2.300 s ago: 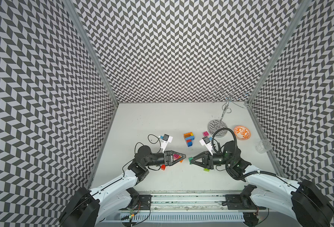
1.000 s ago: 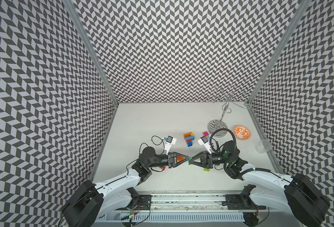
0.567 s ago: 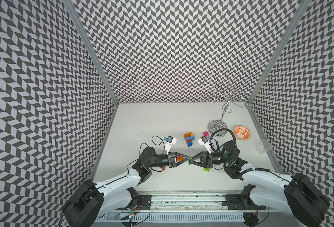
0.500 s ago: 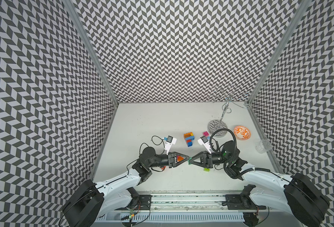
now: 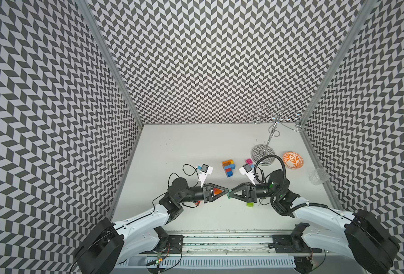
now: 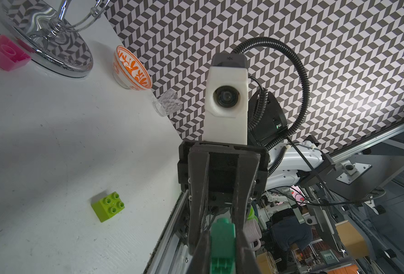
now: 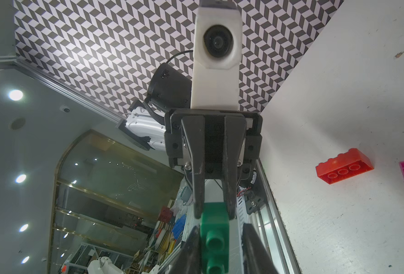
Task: Assemble the letter p with lego
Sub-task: Pick up the lego brick from the center of the board.
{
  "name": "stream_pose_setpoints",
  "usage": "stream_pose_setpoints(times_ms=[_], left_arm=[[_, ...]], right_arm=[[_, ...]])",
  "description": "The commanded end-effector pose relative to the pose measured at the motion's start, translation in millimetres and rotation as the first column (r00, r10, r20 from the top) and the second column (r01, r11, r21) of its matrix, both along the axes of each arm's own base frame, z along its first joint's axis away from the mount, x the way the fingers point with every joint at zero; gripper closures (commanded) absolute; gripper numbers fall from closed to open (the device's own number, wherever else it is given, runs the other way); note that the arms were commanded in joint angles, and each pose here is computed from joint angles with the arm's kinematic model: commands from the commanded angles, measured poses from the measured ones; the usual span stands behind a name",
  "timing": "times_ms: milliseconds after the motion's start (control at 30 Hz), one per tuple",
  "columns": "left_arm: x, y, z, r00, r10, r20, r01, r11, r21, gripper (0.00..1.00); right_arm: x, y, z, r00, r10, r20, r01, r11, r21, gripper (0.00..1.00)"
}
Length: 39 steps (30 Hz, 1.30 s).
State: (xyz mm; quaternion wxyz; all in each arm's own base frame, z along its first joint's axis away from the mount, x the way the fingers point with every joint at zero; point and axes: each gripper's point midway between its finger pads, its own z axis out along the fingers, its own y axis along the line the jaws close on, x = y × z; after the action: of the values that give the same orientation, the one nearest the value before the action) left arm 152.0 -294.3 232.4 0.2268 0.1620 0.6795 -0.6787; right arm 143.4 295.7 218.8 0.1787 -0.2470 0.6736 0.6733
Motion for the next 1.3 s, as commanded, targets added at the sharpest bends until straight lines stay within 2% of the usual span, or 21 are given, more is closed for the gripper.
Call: stream_pose_setpoints(times_ms=[0,167,400,467,567,633,733,900,1267], left_arm=[[0.0,3.6,3.2,0.999,0.009,0.032,-0.009,1.0,0.0,0.91],[1.1,4.2,2.1,0.999,0.012,0.031,-0.012,1.0,0.005,0.91],[2.2,2.9,1.7,1.0,0.009,0.025,-0.009,1.0,0.002,0.89],[2.7,2.4,0.4,1.0,0.008,0.022,-0.008,1.0,0.004,0.82],[1.9,1.9,-1.6,1.0,0.003,0.015,-0.003,1.0,0.005,0.63],[1.4,2.3,-2.9,1.0,0.003,0.014,-0.003,1.0,0.004,0.59],[-0.7,2.4,-3.2,1.0,-0.003,0.011,0.003,1.0,0.0,0.6],[-2.7,3.6,-3.9,1.0,-0.003,0.007,0.003,1.0,-0.006,0.67],[-4.0,1.4,-6.1,1.0,-0.012,0.006,0.012,1.0,-0.007,0.7]], right_arm=[[2.0,-2.4,15.9,0.997,-0.018,0.071,0.015,0.999,0.036,0.71],[-0.4,-3.3,16.1,0.997,-0.01,0.076,0.007,0.999,0.039,0.78],[-2.4,-3.0,17.7,0.997,0.005,0.081,-0.009,0.999,0.049,0.96],[-2.3,-2.4,18.2,0.997,0.007,0.081,-0.012,0.999,0.051,0.97],[-0.1,-1.4,18.1,0.997,0.002,0.075,-0.006,0.999,0.054,0.97],[1.9,-1.0,18.1,0.997,-0.006,0.073,0.002,0.999,0.055,0.98],[5.4,-0.2,18.8,0.997,-0.023,0.068,0.019,0.998,0.058,0.98],[8.5,1.0,17.9,0.998,-0.035,0.059,0.031,0.998,0.06,0.98],[9.1,2.4,15.1,0.999,-0.025,0.042,0.023,0.998,0.061,0.98]])
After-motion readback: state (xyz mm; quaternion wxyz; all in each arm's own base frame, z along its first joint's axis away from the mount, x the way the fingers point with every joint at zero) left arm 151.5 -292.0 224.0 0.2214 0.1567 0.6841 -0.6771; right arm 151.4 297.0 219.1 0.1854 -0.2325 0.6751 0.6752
